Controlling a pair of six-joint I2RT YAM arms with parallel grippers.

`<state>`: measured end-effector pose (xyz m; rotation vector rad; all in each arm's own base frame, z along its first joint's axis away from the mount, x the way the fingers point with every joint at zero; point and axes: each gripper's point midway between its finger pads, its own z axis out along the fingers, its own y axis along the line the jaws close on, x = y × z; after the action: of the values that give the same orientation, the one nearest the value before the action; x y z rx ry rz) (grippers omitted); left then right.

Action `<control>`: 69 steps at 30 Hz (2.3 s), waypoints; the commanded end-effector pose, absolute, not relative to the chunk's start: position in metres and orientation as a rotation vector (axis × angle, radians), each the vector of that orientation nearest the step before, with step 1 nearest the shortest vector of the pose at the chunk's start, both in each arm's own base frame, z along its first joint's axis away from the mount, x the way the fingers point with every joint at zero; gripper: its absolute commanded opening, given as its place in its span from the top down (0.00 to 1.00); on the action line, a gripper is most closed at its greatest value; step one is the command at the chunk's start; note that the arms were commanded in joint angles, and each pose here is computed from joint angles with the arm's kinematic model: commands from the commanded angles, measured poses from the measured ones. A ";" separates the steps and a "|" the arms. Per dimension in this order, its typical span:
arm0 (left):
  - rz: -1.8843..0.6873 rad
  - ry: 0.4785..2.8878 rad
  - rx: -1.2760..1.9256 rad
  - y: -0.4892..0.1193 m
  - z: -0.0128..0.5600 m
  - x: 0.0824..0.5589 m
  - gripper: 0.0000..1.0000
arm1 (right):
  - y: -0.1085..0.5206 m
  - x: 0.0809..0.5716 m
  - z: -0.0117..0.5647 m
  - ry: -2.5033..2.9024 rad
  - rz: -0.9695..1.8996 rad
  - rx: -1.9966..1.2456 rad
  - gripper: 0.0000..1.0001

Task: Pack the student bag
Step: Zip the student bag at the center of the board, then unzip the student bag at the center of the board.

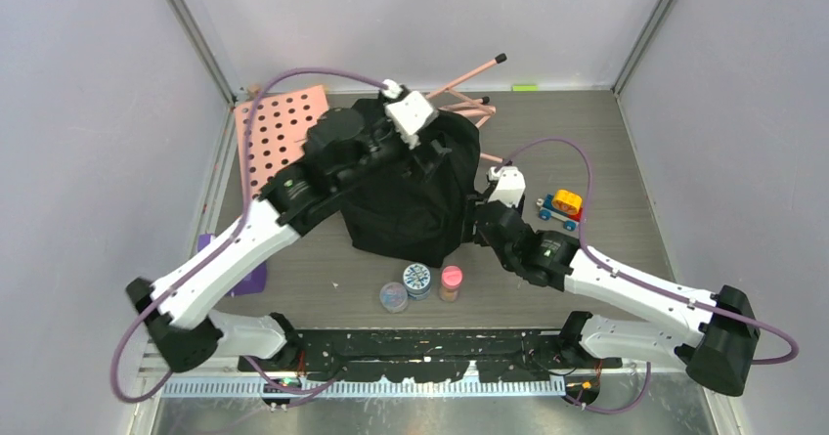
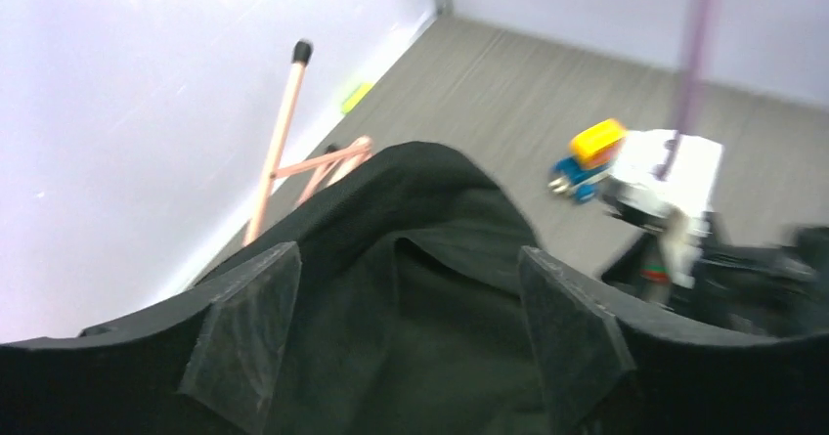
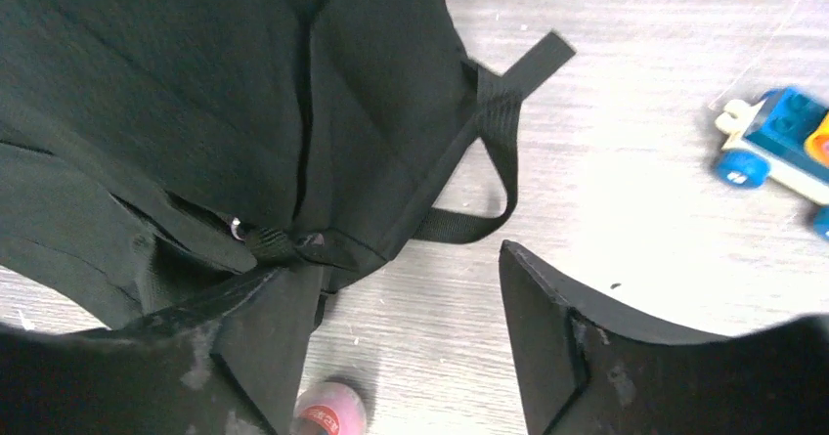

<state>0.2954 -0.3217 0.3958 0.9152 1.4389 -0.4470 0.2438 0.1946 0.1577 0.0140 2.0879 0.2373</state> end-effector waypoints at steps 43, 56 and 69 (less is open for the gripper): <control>-0.454 1.928 0.177 -0.138 0.161 0.221 0.43 | 0.232 0.273 0.322 1.833 0.406 -0.149 0.19; -0.454 1.937 0.238 -0.152 0.158 0.241 0.59 | 0.238 0.273 0.322 1.849 0.418 -0.167 0.17; -0.537 1.934 0.337 -0.174 0.150 0.248 1.00 | 0.238 0.281 0.332 1.806 0.313 -0.304 0.15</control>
<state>0.2416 -0.1617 0.1367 0.2885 1.9961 -0.4912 0.2737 0.2360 0.2964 -0.2726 1.8992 0.3198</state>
